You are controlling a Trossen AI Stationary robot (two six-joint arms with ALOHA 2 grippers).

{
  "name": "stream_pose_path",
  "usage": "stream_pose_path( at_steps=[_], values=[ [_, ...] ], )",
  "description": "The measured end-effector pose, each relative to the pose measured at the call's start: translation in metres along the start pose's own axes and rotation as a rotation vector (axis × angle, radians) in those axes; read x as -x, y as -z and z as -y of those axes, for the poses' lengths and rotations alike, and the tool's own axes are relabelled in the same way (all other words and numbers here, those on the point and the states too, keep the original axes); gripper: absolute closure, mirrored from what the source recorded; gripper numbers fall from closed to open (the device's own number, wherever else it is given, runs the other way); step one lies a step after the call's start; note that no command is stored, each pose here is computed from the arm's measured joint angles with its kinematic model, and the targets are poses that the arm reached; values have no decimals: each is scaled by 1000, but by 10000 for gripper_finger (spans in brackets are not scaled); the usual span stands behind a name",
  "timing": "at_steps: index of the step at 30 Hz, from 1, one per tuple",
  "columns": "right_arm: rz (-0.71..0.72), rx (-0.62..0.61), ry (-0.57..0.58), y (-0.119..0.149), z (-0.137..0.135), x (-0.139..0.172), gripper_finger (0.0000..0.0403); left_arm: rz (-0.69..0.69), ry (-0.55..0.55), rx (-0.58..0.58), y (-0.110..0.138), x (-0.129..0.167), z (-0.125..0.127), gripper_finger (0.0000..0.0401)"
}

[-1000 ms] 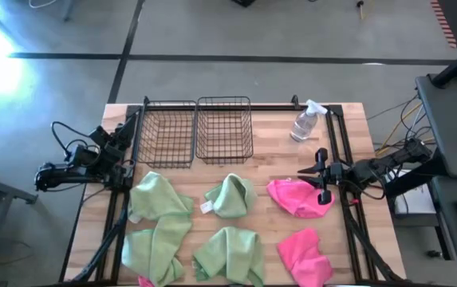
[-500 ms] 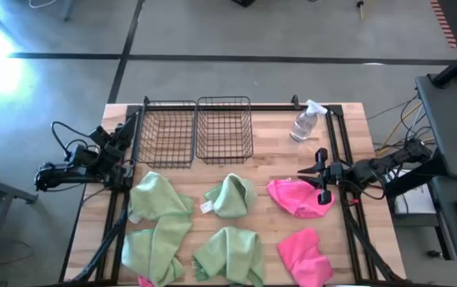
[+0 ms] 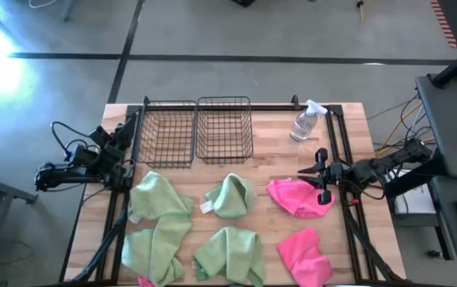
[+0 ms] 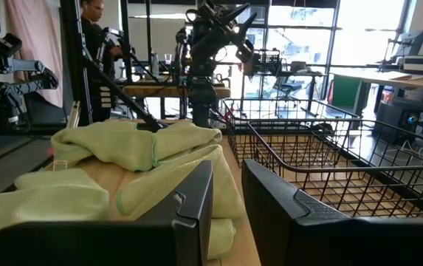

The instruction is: Sort microfiber towel by color & place in baskets

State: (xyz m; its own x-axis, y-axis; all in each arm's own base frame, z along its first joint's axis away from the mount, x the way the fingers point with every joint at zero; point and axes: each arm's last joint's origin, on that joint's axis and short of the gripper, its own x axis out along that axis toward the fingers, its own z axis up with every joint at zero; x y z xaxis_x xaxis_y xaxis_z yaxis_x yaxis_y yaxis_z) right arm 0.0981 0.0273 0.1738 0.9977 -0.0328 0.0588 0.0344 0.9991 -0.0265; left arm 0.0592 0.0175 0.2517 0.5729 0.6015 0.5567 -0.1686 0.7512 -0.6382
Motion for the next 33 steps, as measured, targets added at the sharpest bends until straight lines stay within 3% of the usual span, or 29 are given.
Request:
stream_pose_path(
  at_steps=[33],
  values=[
    [0,11,0,0,0,0,335,0,0,0,0,0,0,285]
  ],
)
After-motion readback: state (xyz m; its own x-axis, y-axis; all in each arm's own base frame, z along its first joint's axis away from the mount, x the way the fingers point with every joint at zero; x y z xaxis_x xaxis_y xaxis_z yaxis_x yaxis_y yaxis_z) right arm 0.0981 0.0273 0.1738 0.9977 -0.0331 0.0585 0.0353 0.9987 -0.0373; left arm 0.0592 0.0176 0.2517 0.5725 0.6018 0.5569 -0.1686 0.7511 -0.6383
